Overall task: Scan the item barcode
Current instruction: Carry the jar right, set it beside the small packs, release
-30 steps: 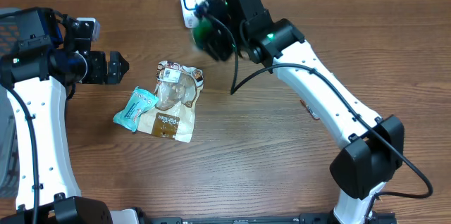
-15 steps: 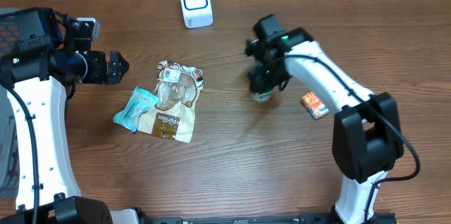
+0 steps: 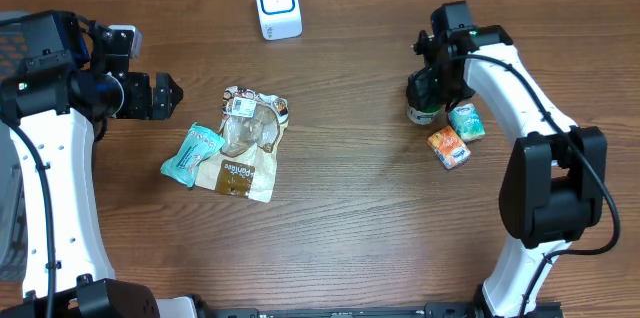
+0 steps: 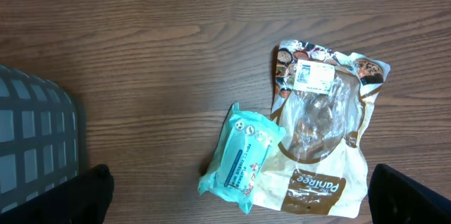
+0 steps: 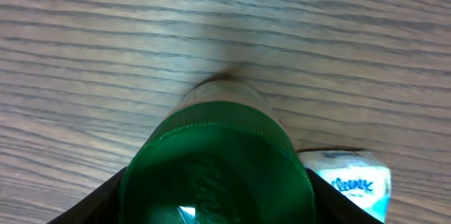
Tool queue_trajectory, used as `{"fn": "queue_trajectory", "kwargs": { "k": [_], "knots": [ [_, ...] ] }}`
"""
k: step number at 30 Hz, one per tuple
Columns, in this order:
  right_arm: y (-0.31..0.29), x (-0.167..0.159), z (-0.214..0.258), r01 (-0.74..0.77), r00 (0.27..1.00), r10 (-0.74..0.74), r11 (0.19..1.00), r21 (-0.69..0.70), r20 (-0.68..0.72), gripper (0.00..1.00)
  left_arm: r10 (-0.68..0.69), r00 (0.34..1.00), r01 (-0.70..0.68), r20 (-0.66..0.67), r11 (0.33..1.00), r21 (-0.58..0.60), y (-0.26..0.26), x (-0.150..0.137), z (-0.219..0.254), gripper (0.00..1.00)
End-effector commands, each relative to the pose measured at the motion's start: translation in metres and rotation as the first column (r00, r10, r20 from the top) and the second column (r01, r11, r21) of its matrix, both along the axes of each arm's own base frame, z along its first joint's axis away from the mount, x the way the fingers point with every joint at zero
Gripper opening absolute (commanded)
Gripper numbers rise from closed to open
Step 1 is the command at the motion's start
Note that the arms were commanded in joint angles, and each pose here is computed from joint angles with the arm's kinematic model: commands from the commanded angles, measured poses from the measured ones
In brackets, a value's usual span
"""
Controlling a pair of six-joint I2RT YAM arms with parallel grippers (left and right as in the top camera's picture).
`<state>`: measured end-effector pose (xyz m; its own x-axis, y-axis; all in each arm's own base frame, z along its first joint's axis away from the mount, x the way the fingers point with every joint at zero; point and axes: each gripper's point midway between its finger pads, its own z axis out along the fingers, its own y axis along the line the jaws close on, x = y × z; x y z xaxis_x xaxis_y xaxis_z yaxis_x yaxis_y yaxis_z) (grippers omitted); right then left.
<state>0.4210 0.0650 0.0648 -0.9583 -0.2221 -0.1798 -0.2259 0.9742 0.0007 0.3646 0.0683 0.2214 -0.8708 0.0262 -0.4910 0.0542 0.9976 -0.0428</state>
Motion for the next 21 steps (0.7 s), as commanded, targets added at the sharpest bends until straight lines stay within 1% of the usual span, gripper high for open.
{"fn": "queue_trajectory", "kwargs": {
  "k": [1, 3, 4, 5, 6, 7, 11, 15, 18, 19, 21],
  "knots": [
    [-0.009, -0.005, -0.003, 0.029, 1.0, -0.029, 1.0, -0.01, -0.013, 0.47, -0.018, 0.999, 0.018, 0.03, 1.0, 0.006, -0.001, 0.003, 0.01, 1.0],
    [-0.011, -0.009, -0.005, 0.033, 0.999, -0.033, 0.999, -0.012, -0.029, 0.49, -0.018, 0.999, 0.018, 0.03, 1.0, 0.006, -0.001, 0.003, 0.01, 0.99],
    [-0.011, -0.011, -0.006, 0.032, 0.999, -0.033, 0.999, -0.013, -0.037, 0.53, -0.018, 0.999, 0.018, 0.03, 1.0, 0.006, -0.001, 0.003, 0.01, 1.0],
    [-0.012, -0.013, -0.006, 0.032, 0.998, -0.032, 0.999, -0.014, -0.044, 0.69, -0.018, 0.999, 0.018, 0.03, 1.0, 0.006, -0.001, 0.003, 0.01, 1.0],
    [-0.012, -0.014, -0.006, 0.032, 0.998, -0.032, 0.999, -0.015, -0.048, 0.95, -0.018, 0.999, 0.018, 0.03, 1.0, 0.005, -0.001, 0.003, 0.01, 1.0],
    [-0.012, -0.015, -0.006, 0.032, 0.998, -0.032, 0.999, -0.015, -0.053, 1.0, -0.018, 0.999, 0.018, 0.03, 1.0, 0.006, -0.001, 0.003, 0.01, 1.0],
    [-0.008, -0.014, -0.003, 0.033, 0.999, -0.032, 0.999, 0.008, -0.044, 1.0, -0.018, 0.999, 0.018, 0.03, 1.0, 0.006, -0.001, 0.003, 0.01, 0.99],
    [-0.001, -0.007, 0.022, 0.026, 1.0, -0.026, 0.998, 0.053, 0.008, 1.0, -0.018, 0.999, 0.018, 0.03, 1.0, 0.005, -0.001, 0.003, 0.01, 1.0],
    [0.006, 0.001, 0.061, 0.043, 0.996, -0.051, 0.994, 0.103, 0.077, 1.0, -0.018, 0.999, 0.018, 0.03, 1.0, 0.006, -0.001, 0.003, 0.01, 1.0],
    [0.011, 0.003, 0.075, 0.047, 0.994, -0.06, 0.99, 0.136, 0.096, 1.0, -0.018, 0.999, 0.018, 0.03, 1.0, 0.006, -0.001, 0.003, 0.01, 0.99],
    [0.027, 0.006, 0.11, 0.075, 0.986, -0.11, 0.965, 0.25, 0.129, 1.0, -0.018, 0.999, 0.018, 0.03, 1.0, 0.005, -0.001, 0.003, 0.01, 1.0]
  ]
}}
